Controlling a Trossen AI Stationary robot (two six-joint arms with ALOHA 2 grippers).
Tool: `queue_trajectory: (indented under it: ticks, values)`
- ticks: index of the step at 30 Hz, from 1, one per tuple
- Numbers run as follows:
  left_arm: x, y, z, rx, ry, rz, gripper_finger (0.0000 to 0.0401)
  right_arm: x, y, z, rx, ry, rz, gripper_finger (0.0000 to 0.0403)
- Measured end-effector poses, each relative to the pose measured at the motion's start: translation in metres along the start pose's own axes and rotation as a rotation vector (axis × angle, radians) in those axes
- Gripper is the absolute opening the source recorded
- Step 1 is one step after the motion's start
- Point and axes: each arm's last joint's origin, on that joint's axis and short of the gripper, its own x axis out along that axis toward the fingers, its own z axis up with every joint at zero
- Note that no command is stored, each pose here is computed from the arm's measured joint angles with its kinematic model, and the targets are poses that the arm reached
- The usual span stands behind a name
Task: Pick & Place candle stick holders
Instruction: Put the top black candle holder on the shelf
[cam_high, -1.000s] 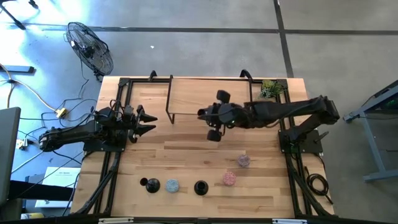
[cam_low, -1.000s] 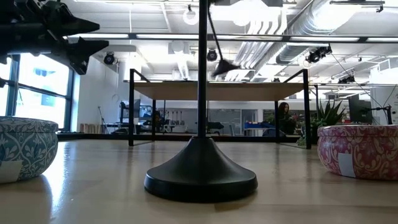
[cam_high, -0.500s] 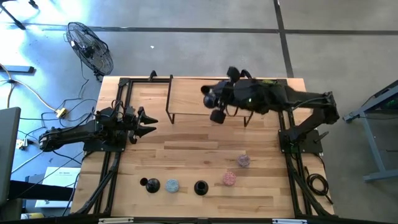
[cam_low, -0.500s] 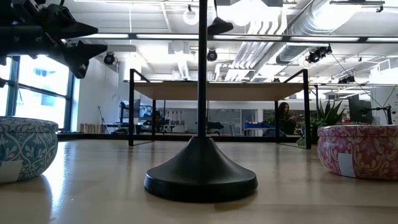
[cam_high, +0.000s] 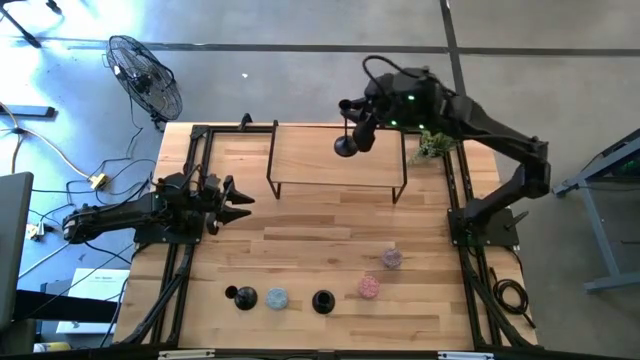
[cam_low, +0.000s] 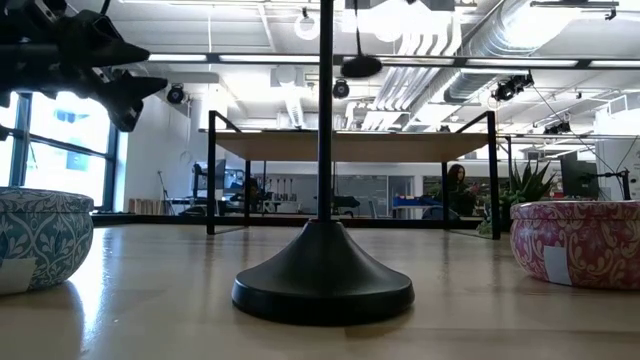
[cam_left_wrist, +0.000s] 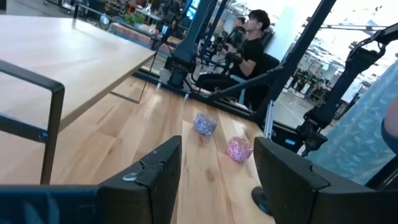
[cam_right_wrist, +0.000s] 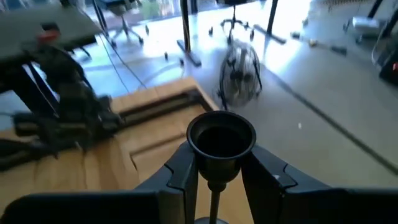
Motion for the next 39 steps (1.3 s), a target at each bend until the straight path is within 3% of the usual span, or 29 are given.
queue_trajectory:
  ticks: [8, 17, 26, 39]
  values:
    - [0.0, 0.001, -0.002, -0.006, 0.018, 0.008, 0.0198, 0.043, -0.026, -0.034, 0.067, -0.057, 0.088, 0.009]
    - [0.0, 0.001, -0.002, -0.005, 0.018, 0.009, 0.0198, 0.071, -0.049, -0.071, 0.008, -0.16, 0.016, 0.009]
    - [0.0, 0.001, -0.002, -0.004, 0.017, 0.011, 0.0198, 0.073, -0.05, -0.077, -0.067, -0.15, -0.006, 0.009]
    - [0.0, 0.001, -0.002, -0.004, 0.013, 0.021, 0.0198, 0.076, -0.051, -0.084, -0.072, -0.091, -0.02, 0.009]
